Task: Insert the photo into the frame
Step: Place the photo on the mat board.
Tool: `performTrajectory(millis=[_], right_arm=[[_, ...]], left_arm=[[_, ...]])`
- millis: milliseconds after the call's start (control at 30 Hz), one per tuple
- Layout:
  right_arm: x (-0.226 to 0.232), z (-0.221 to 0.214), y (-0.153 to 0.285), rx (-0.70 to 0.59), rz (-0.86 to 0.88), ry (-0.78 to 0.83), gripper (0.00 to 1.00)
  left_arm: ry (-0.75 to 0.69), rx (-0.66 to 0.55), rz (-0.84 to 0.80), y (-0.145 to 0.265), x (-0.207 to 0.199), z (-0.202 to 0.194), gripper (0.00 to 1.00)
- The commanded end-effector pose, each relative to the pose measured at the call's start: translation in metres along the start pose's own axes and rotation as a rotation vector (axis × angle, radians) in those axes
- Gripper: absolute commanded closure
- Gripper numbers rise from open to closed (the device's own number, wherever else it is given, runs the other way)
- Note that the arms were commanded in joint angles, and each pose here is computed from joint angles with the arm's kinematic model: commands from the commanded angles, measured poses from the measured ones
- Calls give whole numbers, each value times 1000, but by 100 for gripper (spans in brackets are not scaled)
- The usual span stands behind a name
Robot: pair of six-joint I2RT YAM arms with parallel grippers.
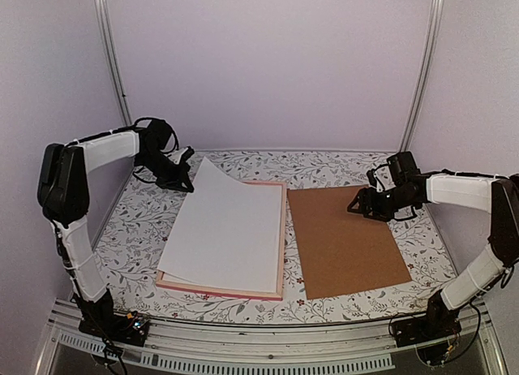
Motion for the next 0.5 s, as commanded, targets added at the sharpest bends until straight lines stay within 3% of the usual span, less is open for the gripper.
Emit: performTrajectory(millis=[0, 467], right_arm=[[0, 4, -4, -1, -8, 22, 29], [-5, -5, -13, 25, -8, -1, 29]], left_arm=[[-17, 46, 46, -6, 14, 0, 100], [53, 17, -73, -15, 10, 0, 100]])
Point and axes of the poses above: each gripper's point midway between its finger pads, its own y axis back along the fingers, its own x axis along the line the jaws close on, z = x × y, the point moved 8 cm from there along y, back along the fingers, and after that the axes turned 9 degrees about y, right-handed, at the moved point
